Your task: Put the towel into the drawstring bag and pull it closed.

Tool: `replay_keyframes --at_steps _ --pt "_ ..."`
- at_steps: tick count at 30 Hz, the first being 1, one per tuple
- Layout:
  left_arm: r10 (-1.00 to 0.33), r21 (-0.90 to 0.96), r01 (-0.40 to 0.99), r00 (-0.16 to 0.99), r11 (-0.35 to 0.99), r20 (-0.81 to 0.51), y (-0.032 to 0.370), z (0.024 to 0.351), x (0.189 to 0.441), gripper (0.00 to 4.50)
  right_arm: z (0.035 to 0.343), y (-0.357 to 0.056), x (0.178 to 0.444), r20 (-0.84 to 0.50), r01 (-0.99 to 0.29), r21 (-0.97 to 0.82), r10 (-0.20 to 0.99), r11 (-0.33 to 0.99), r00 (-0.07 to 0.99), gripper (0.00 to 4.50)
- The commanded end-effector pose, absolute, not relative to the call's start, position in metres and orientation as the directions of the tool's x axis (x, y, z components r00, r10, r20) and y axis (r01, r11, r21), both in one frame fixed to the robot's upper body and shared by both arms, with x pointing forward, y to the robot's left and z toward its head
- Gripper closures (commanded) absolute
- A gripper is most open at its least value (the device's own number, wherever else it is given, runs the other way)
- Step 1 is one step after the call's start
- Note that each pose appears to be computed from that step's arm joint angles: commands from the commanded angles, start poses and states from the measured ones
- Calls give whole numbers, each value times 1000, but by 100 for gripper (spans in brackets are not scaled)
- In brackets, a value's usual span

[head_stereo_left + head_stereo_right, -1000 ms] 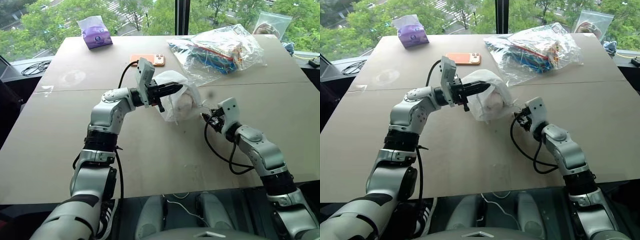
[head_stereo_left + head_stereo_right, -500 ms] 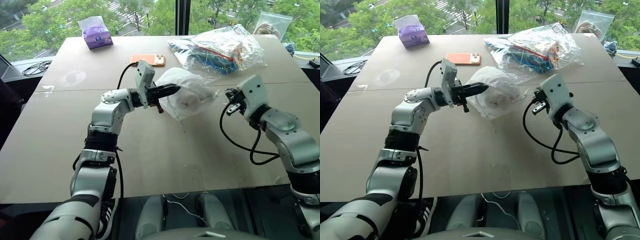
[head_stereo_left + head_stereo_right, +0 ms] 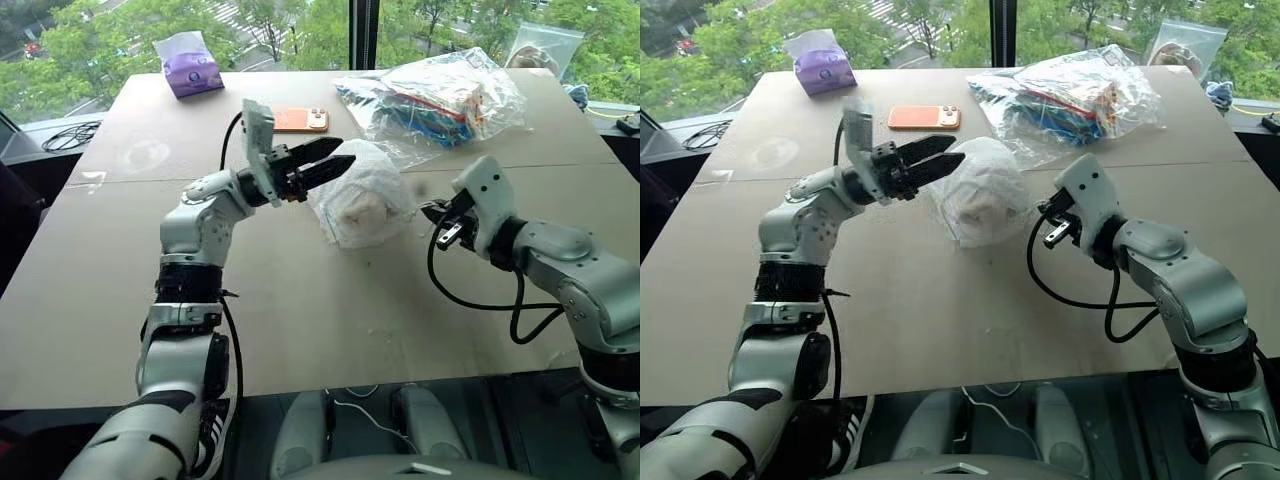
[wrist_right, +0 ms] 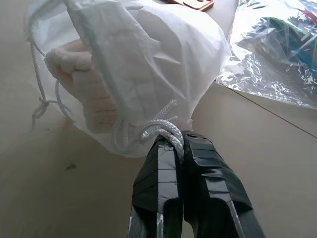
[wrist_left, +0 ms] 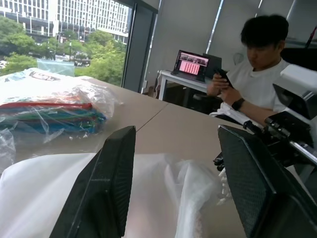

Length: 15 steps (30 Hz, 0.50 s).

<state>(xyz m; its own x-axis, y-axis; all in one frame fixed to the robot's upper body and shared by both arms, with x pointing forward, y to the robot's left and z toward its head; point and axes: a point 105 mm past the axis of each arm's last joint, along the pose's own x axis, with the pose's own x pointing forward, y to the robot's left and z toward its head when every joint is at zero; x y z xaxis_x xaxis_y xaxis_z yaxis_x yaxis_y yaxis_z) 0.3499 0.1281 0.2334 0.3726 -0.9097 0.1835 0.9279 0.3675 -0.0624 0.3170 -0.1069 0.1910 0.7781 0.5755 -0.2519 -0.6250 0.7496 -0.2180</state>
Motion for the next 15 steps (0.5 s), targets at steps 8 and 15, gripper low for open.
replay_keyframes --at_steps 8,15 --pt "-839 -71 837 544 543 -1 140 176 301 178 219 -102 310 -175 -601 -210 575 771 799 450" --pt "-738 -9 738 675 675 -2 121 136 313 178 221 -94 310 -175 -616 -190 591 764 787 450"
